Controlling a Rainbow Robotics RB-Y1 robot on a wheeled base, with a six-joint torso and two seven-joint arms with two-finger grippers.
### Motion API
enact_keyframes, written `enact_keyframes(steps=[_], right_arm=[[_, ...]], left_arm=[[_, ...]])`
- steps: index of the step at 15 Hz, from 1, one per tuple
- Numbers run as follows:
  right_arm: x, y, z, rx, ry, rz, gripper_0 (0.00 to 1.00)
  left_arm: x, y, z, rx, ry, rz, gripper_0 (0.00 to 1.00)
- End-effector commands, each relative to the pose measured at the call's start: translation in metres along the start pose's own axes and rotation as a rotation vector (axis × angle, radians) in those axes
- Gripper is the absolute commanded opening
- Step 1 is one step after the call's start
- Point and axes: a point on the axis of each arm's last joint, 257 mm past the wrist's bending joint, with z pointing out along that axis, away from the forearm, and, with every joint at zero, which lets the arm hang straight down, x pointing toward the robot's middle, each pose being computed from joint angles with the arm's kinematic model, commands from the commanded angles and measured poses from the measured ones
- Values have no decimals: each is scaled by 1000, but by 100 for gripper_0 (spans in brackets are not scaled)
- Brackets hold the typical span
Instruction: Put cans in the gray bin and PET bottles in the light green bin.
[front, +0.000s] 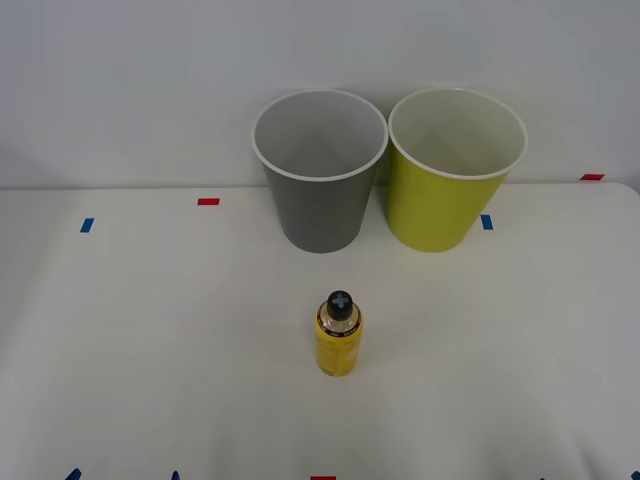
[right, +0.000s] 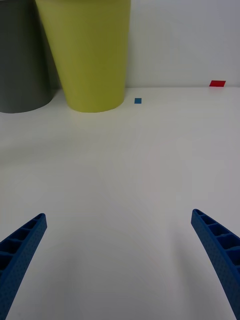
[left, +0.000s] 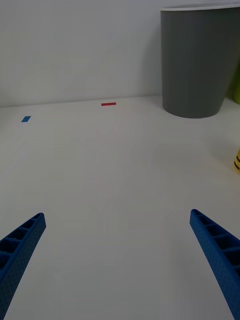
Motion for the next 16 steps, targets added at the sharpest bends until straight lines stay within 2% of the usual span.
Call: enact_keyframes(steps=[1, 16], right_arm=[[0, 0, 0, 0, 0, 0, 100], [0, 0, 0, 0, 0, 0, 100]], left_arm=[[0, 0, 0, 0, 0, 0, 100], [0, 0, 0, 0, 0, 0, 100]])
